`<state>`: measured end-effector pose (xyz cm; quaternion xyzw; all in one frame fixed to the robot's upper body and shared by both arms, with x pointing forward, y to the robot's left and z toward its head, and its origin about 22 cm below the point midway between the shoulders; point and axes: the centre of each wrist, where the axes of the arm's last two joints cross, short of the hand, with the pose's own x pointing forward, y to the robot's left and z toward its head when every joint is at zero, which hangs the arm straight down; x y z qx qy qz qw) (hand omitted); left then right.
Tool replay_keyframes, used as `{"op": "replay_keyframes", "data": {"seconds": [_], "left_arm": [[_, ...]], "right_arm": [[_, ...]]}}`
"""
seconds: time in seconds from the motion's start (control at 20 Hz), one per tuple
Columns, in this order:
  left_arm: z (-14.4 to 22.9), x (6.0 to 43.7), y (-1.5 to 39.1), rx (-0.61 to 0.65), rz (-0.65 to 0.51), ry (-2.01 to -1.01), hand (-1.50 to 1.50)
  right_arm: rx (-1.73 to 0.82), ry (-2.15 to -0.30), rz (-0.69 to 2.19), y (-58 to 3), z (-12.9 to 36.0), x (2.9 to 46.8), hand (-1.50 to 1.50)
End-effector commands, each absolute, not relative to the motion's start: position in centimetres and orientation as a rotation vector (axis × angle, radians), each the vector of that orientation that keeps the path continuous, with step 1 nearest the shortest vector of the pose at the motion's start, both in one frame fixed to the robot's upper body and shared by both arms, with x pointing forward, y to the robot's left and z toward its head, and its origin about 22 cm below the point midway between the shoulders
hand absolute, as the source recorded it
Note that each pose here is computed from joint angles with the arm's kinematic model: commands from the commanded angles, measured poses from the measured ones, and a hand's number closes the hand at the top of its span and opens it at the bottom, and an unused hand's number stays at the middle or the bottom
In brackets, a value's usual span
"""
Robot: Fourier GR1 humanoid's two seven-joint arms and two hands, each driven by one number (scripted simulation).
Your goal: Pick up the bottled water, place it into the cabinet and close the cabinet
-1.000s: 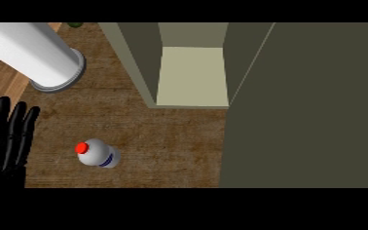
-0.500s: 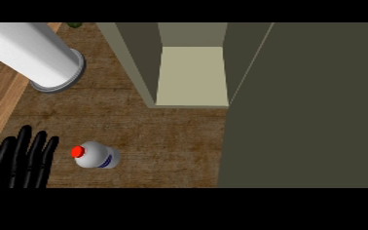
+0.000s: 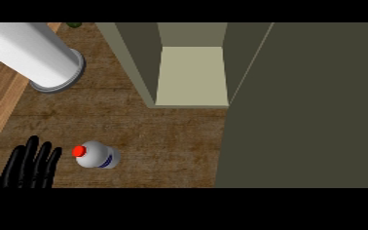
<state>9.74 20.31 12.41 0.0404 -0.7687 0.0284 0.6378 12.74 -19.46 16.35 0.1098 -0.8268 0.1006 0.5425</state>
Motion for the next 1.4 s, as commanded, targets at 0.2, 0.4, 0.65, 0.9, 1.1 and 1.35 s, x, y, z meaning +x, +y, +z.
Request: {"op": "replay_keyframes", "data": {"seconds": [0.2,0.4,0.65,0.9,1.1,1.35], "left_arm": [[11.5,10.6,21.0,0.235,-0.036,-1.745,-1.50],[10.5,9.9,21.0,0.234,0.020,-1.726,-1.50],[7.8,11.6,22.8,0.291,0.026,-1.689,-1.50],[5.5,12.2,25.2,0.289,0.059,-1.629,-1.50],[2.1,12.4,26.8,0.300,0.077,-1.575,-1.50],[-0.7,14.5,27.3,0.305,0.083,-1.562,-1.50]], "right_arm": [[0.233,-2.000,0.242,-19.3,18.3,11.7,-1.50],[0.243,-1.982,0.244,-18.9,17.9,10.8,-1.50],[0.239,-1.974,0.254,-18.7,17.7,11.8,-1.50],[0.254,-1.996,0.239,-18.9,19.1,10.8,-1.50],[0.226,-1.998,0.261,-18.6,18.8,10.3,-1.50],[0.252,-1.982,0.226,-18.0,19.2,10.1,-1.50]]}}
